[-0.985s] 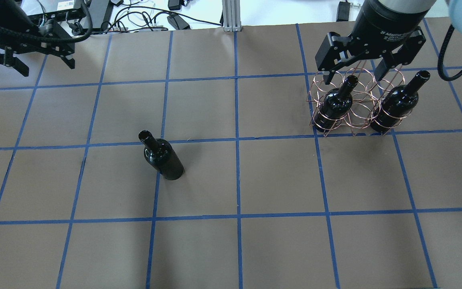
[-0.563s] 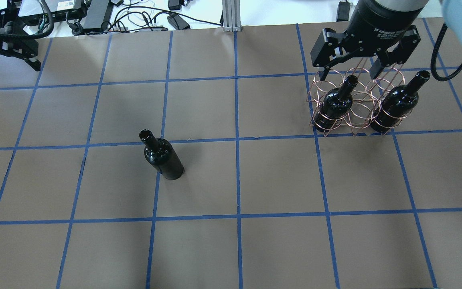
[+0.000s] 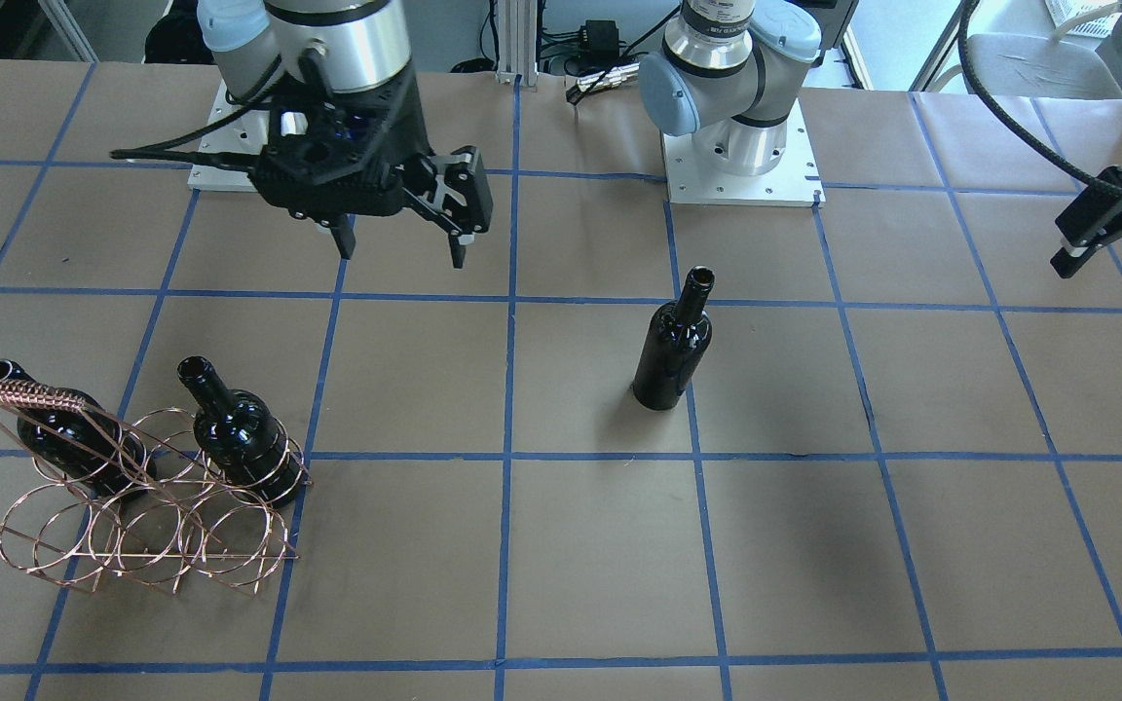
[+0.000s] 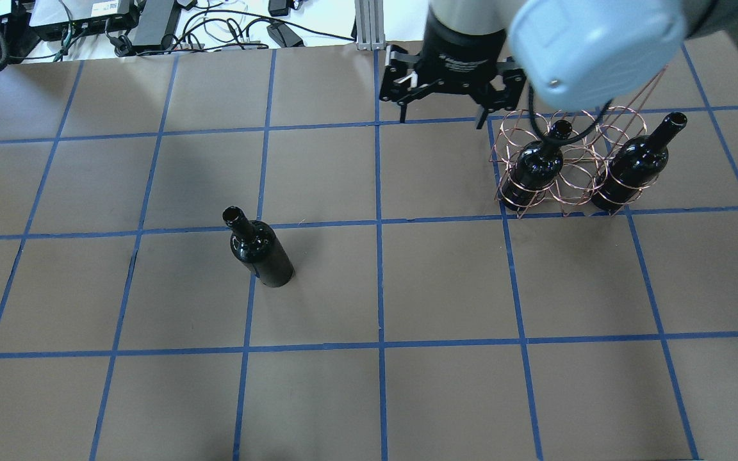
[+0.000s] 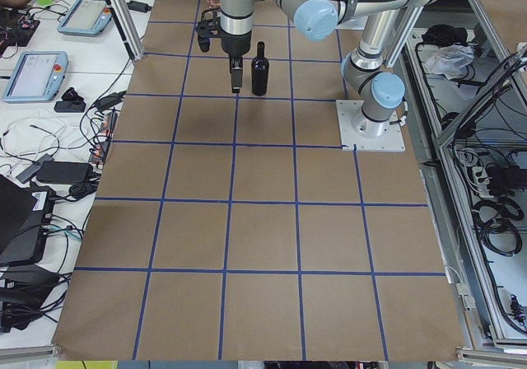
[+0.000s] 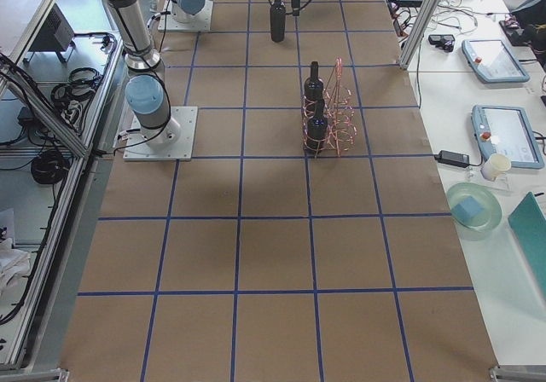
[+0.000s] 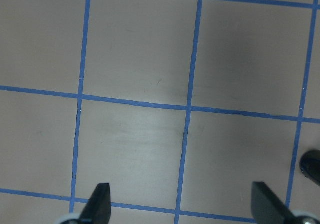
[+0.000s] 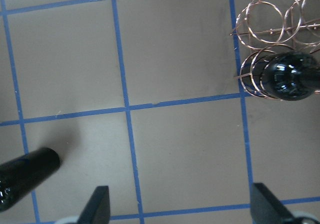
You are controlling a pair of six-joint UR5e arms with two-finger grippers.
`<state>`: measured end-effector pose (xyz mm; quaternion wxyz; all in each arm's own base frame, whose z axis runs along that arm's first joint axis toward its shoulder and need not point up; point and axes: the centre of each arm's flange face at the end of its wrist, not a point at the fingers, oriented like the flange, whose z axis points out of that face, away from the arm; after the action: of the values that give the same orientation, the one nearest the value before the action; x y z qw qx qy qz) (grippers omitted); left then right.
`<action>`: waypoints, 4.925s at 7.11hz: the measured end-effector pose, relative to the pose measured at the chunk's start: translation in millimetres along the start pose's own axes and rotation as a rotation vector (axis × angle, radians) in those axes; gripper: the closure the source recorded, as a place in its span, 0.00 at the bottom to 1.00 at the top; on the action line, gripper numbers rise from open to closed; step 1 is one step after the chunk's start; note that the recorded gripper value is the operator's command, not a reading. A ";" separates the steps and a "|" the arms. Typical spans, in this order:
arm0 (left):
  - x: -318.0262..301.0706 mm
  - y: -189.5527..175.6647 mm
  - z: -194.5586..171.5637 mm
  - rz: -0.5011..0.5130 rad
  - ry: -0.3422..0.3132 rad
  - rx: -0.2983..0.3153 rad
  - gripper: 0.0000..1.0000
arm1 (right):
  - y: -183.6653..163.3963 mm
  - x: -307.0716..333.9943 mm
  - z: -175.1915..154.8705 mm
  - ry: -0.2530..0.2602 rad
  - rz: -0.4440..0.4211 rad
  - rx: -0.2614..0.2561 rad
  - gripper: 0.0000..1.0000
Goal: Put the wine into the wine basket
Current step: 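Move the right gripper from the basket toward the standing bottle, then lower the right gripper onto the bottle neck and close it, then lift the bottle with the right gripper and carry it toward the basket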
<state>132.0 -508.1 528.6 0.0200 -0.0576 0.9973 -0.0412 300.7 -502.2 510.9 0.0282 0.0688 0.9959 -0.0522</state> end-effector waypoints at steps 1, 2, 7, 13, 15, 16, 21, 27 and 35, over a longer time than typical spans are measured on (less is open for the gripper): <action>-2.7 0.9 1.7 -0.001 0.003 -0.006 0.00 | 0.1 -29.8 8.5 -0.004 0.016 0.006 0.00; -2.3 1.4 2.8 0.001 0.005 -0.012 0.00 | -0.1 -59.4 18.9 -0.008 0.032 0.015 0.00; -1.8 4.6 8.9 0.000 0.019 -0.041 0.00 | 25.7 -201.5 92.0 -0.045 0.020 0.064 0.00; -3.3 4.8 11.3 -0.002 0.022 -0.046 0.00 | 83.1 -243.7 142.3 0.032 -0.170 0.037 0.00; -2.8 4.6 11.6 -0.002 0.028 -0.045 0.00 | 94.2 -246.2 149.8 0.032 -0.197 0.010 0.06; -1.7 4.8 12.0 -0.003 0.038 -0.046 0.00 | 101.3 -248.0 152.8 0.035 -0.205 -0.003 0.16; -0.7 5.5 14.0 -0.004 0.050 -0.057 0.00 | 117.7 -242.7 145.5 0.050 -0.202 -0.081 0.60; 0.6 5.8 14.7 -0.003 0.056 -0.062 0.00 | 112.9 -243.9 141.3 0.030 -0.195 -0.047 0.63; 10.6 6.1 12.8 0.013 0.059 -0.062 0.00 | 96.0 -195.0 97.1 0.036 -0.164 -0.040 0.99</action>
<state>121.4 -504.3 515.0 -0.0109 -0.0507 0.9986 -0.0117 511.7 -444.3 417.2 0.0073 -0.0127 0.9993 -0.0332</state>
